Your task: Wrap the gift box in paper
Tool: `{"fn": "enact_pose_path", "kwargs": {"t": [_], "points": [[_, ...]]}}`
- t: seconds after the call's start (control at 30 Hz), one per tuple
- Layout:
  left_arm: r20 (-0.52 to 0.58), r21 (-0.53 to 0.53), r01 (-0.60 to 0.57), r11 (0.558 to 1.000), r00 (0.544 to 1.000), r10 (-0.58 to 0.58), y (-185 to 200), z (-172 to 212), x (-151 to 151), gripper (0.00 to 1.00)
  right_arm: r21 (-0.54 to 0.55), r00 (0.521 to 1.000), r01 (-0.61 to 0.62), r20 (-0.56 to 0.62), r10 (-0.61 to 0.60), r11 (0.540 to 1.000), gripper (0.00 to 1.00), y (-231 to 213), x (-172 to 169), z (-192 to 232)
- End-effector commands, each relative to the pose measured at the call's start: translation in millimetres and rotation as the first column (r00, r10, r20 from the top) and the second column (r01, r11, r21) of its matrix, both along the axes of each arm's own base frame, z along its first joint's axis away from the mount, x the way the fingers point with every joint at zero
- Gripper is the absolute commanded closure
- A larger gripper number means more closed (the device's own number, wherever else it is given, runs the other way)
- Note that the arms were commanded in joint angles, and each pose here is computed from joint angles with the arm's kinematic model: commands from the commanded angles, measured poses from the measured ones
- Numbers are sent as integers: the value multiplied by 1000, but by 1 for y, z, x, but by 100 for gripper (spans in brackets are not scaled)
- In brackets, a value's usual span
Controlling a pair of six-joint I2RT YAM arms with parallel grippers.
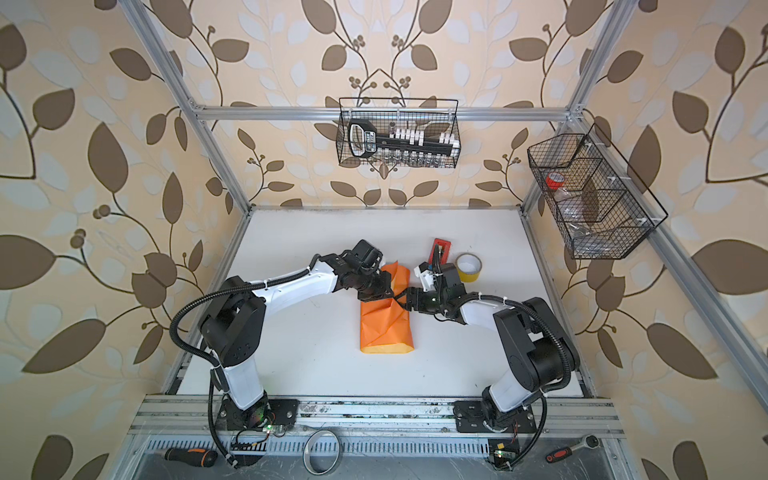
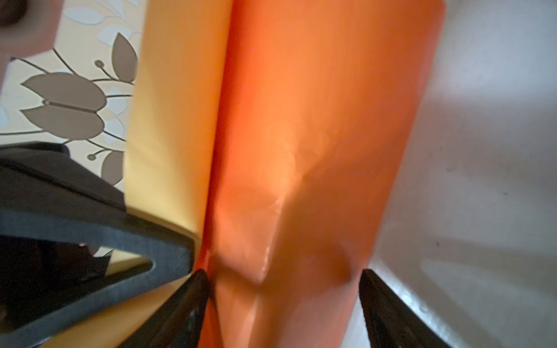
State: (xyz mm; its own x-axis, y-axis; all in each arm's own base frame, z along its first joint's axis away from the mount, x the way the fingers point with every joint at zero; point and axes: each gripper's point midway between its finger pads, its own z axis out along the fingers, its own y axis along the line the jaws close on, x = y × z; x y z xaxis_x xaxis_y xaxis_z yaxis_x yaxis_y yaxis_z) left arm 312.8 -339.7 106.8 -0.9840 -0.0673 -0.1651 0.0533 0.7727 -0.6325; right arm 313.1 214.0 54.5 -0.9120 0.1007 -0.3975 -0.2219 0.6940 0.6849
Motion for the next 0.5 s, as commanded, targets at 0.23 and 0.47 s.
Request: {"fn": "enact_pose_path", "kwargs": {"t": [0.23,0.47], "points": [[155,-308,50,950,988,-2,-11,59,4,100,-187,981,16,-188,-52,982,21,-25,-36,-63],[134,-379,47,924,991,5,-14,49,2,100,-193,981,19,-188,-56,981,21,-26,-35,-64]]}}
